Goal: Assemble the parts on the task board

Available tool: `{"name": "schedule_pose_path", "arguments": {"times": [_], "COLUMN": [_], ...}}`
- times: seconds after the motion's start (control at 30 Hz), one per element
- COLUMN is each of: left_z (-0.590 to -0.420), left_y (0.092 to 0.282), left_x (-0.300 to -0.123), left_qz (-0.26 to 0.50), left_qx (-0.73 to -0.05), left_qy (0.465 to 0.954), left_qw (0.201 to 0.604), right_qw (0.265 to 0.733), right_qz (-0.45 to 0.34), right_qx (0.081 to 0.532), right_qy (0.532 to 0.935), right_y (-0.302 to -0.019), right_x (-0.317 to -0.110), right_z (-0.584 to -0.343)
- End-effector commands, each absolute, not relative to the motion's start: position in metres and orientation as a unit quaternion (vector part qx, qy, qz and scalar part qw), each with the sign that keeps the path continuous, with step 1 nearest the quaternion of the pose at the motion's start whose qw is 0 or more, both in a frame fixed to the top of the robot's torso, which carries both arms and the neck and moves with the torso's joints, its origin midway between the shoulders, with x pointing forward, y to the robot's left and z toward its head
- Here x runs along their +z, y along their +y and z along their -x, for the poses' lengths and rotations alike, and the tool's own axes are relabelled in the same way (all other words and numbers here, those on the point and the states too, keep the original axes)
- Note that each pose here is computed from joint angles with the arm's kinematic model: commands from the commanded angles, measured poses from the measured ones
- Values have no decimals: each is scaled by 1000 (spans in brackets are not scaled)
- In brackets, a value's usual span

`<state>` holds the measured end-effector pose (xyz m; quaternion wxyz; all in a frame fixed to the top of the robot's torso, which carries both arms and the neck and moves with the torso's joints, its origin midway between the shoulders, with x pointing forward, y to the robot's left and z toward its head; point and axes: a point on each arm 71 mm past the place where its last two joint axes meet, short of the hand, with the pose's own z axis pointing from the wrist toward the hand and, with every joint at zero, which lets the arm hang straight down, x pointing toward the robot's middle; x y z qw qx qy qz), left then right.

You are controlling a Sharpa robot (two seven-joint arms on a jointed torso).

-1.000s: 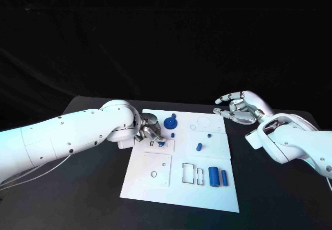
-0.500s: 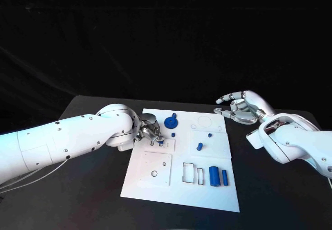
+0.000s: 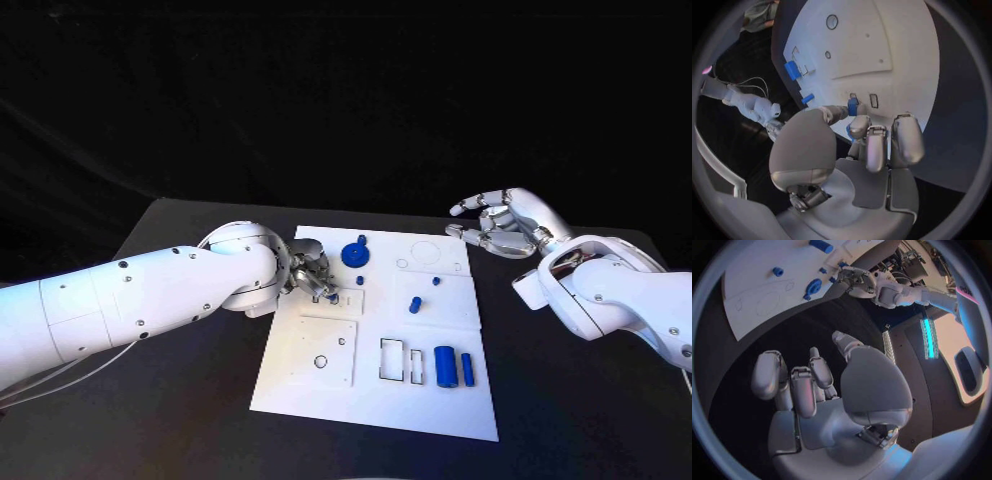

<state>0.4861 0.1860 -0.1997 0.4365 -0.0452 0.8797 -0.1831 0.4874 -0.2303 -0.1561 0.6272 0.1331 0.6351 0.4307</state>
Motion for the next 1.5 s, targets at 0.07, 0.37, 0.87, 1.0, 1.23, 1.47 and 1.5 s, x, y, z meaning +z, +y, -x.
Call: {"name": "schedule_pose_path", "arguments": {"times": [0.07,0.37,0.87,1.0,1.23,1.47,1.5], "left_z": [-486,-485,-483,-483,-483,-484,-484], "left_y": [184,182,180,180,180,180,180], "left_x": [-200,-203,-205,-205,-206,-206,-207], "left_qz": [34,30,25,25,21,23,24], "left_qx": [-180,-179,-179,-179,-177,-177,-176], "left_qy": [879,883,890,890,892,892,892], "left_qw": [440,432,419,418,415,415,415], "right_qw": [625,625,624,624,624,624,624], "right_qz": [-129,-129,-129,-129,-129,-130,-130], "right_qx": [434,434,433,433,433,433,433], "right_qy": [636,636,637,637,637,637,637], "right_y": [-229,-229,-230,-230,-230,-230,-230], "right_x": [-156,-157,-158,-158,-158,-158,-158], "right_z": [-487,-487,-487,-487,-487,-487,-487]}}
